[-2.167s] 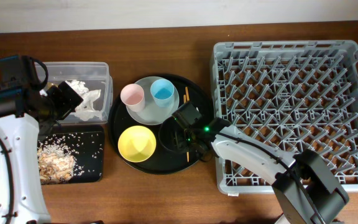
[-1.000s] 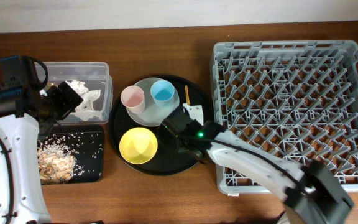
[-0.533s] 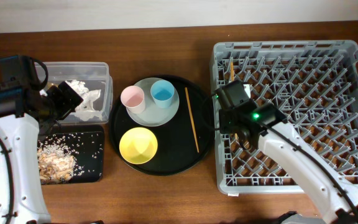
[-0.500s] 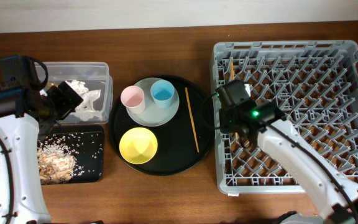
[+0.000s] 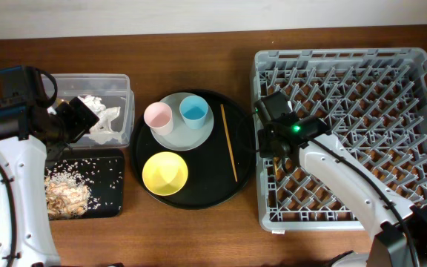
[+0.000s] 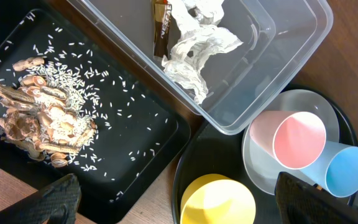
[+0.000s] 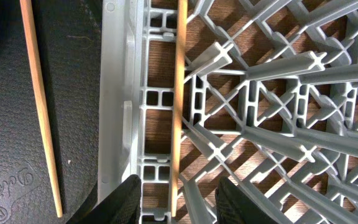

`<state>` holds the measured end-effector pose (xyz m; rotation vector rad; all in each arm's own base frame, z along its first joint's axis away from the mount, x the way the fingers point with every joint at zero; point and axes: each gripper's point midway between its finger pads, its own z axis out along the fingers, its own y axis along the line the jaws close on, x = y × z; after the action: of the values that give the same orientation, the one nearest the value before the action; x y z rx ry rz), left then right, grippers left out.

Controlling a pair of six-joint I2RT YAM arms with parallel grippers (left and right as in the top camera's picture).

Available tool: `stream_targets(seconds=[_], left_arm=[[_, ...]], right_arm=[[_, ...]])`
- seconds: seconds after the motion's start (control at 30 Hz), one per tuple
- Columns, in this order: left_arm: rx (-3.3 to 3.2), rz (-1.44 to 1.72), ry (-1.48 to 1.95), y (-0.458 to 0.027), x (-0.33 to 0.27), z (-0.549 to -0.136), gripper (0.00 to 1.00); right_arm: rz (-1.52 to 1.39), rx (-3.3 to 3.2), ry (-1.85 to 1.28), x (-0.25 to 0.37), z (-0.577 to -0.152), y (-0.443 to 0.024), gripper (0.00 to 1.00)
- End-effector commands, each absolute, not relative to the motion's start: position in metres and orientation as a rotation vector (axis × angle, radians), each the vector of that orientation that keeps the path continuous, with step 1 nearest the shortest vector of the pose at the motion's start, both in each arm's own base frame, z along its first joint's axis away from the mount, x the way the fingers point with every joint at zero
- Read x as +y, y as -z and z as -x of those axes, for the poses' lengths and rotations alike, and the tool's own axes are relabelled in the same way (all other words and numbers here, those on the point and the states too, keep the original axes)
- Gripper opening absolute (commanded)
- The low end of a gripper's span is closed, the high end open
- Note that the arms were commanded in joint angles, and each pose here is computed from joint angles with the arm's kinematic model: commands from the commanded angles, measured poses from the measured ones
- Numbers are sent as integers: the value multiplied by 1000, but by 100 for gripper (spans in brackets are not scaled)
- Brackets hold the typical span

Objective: Sort waste into correct bins and load items into the dishwasher rack
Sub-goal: 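Carry the chopsticks with the right gripper into the dish rack, then place the chopsticks upright in the rack and release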

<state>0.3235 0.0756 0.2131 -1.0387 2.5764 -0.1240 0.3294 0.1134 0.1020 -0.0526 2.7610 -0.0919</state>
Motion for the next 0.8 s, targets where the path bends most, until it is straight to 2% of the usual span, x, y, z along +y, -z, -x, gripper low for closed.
stream_targets(seconds=[0.0,0.13,0.23,0.77], left_arm=[[2556,1030,129,-220,76,-322,99],[2556,1030,130,-220,76,-322,99],[2556,1030,130,-220,76,-322,99],[2556,1030,130,-220,76,-322,99]], right_arm=[[74,2771,-77,135,-329,-116,39],[219,2684,-178,181,-325,-154,39],[354,2621,-175,219,-316,-153,39],[400,2771,34,239,-341,-18,40]])
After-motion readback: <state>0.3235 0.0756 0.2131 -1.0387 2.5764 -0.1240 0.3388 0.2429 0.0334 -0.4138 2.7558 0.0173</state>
